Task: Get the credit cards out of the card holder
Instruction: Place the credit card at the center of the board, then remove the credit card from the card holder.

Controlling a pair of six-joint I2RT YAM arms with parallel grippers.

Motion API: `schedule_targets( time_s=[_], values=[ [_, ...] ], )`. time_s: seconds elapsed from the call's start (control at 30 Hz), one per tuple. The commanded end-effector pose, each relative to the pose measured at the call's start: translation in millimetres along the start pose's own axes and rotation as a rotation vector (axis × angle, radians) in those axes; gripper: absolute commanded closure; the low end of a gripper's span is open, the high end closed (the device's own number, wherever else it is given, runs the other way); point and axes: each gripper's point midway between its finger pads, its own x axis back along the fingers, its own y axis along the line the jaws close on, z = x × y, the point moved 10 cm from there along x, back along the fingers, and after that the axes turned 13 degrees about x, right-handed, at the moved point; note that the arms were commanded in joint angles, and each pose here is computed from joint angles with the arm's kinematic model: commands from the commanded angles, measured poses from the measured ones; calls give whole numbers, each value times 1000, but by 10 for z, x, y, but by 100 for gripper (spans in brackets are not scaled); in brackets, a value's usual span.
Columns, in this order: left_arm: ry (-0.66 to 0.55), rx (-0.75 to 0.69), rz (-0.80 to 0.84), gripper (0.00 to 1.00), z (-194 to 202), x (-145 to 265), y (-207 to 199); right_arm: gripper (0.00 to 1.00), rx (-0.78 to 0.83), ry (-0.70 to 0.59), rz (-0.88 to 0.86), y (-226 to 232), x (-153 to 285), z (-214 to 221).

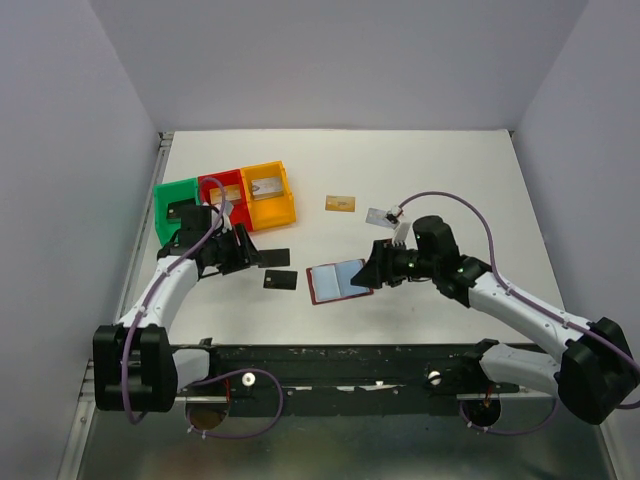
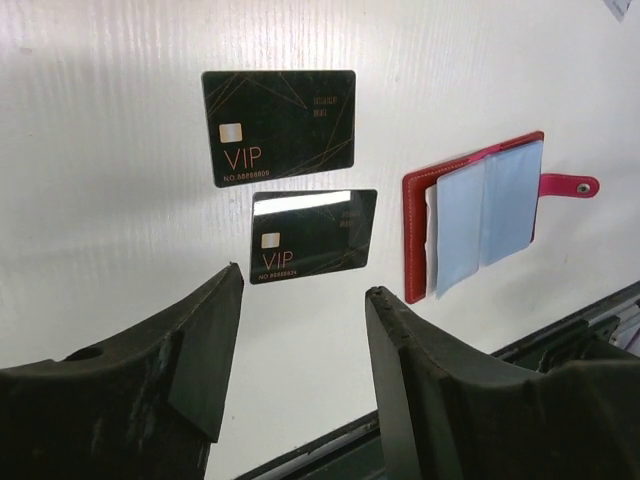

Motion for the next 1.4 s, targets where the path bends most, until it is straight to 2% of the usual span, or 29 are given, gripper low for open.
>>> schedule_targets(
  time_s=[0.0,0.1,0.23,0.43,0.7,1.23,1.37],
  values=[
    [-141,-9,-26,37,-91,176,-91,34,-56,29,311,-198,60,44],
    [-186,-21,28,36,-38,216,-183,33,-93,75,461,-352,64,121],
    [-205,-101,81,36,137,166,-426,33,-153,150,564,-528,36,230],
    [-169,-146,221,37,477,-63,-718,34,-168,172,652,-661,-4,250],
    [-101,-170,269,40,674,-289,-843,39,-197,200,673,-848,-100,174],
    [-47,-239,292,41,802,-441,-988,66,-236,259,605,-1067,-345,133],
    [-28,-255,286,41,825,-480,-1004,86,-240,262,574,-1056,-374,148]
  ],
)
